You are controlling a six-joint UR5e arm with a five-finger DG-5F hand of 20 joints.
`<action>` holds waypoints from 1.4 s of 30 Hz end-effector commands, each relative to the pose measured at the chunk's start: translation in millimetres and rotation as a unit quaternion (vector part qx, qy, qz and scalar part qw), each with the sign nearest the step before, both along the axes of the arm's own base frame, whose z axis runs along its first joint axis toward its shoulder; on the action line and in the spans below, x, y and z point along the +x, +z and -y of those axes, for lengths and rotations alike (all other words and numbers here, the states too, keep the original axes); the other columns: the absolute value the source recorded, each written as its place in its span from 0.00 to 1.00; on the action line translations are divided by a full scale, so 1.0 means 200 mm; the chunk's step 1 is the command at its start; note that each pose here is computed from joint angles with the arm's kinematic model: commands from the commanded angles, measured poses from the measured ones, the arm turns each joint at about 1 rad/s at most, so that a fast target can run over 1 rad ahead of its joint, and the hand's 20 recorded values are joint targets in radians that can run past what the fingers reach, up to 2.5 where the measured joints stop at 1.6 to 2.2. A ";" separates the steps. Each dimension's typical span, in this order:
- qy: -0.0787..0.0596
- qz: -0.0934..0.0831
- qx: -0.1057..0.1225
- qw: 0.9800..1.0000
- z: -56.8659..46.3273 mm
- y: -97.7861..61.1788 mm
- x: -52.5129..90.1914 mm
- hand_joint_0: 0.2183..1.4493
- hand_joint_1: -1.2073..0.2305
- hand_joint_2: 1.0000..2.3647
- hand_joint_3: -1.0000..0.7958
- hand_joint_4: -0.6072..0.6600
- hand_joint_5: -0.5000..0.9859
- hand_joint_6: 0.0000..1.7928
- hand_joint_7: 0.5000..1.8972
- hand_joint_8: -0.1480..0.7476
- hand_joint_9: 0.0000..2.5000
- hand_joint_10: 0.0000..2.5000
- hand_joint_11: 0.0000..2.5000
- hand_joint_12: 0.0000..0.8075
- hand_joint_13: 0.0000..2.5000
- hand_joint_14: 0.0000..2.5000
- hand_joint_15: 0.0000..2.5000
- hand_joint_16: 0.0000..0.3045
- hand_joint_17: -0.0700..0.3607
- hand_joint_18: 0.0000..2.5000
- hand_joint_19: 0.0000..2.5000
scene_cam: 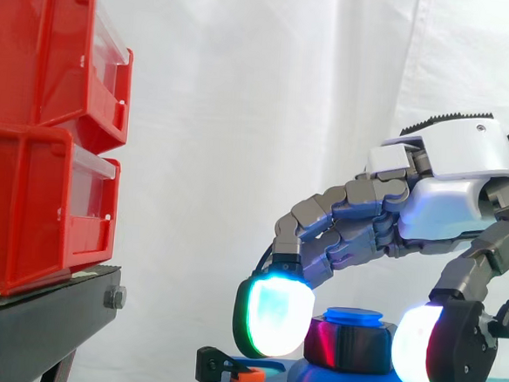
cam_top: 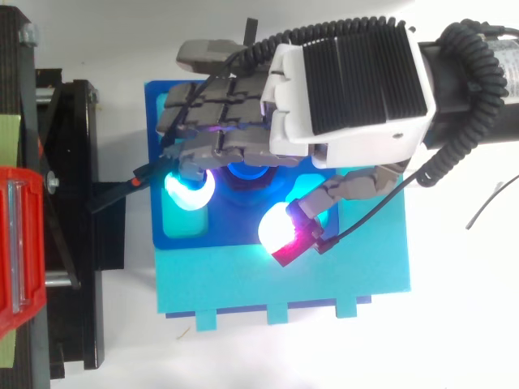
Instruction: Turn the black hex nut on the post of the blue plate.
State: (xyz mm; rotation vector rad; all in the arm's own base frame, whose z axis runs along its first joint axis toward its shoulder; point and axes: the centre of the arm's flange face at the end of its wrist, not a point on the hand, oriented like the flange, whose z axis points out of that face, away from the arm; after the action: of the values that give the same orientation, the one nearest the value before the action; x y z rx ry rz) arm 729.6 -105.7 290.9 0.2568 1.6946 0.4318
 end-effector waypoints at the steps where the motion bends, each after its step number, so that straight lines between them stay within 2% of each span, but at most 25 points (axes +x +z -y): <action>1: 0.000 0.000 -0.003 1.000 0.00 0.00 0.00 0.32 0.18 0.00 0.28 0.62 0.19 0.28 0.33 0.43 0.16 0.00 0.03 0.44 0.12 0.00 0.00 0.15 0.41 0.07 0.00; 6: -0.001 0.003 -0.008 1.000 0.01 0.00 0.00 0.31 0.20 0.00 0.28 0.63 0.20 0.28 0.34 0.43 0.16 0.00 0.03 0.44 0.12 0.00 0.00 0.15 0.40 0.07 0.00; 13: -0.001 0.009 -0.015 1.000 0.01 -0.04 0.00 0.31 0.23 0.00 0.28 0.64 0.20 0.28 0.36 0.44 0.16 0.00 0.04 0.44 0.12 0.00 0.00 0.15 0.40 0.08 0.00; 17: -0.001 0.014 -0.017 1.000 0.02 -0.03 0.00 0.31 0.24 0.00 0.28 0.64 0.20 0.28 0.37 0.44 0.17 0.00 0.04 0.44 0.13 0.00 0.00 0.15 0.40 0.08 0.00; 28: 0.000 0.016 -0.022 1.000 0.02 -0.03 0.00 0.32 0.26 0.00 0.31 0.64 0.21 0.28 0.41 0.45 0.17 0.00 0.04 0.45 0.13 0.00 0.00 0.15 0.40 0.08 0.00; 42: 0.000 0.015 -0.024 1.000 0.02 -0.04 0.00 0.32 0.26 0.00 0.30 0.64 0.21 0.28 0.41 0.45 0.17 0.00 0.04 0.45 0.13 0.00 0.00 0.15 0.40 0.09 0.00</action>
State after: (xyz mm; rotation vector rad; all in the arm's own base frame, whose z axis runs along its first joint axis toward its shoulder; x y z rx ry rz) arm 729.8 -109.6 283.6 0.2142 1.6718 0.3921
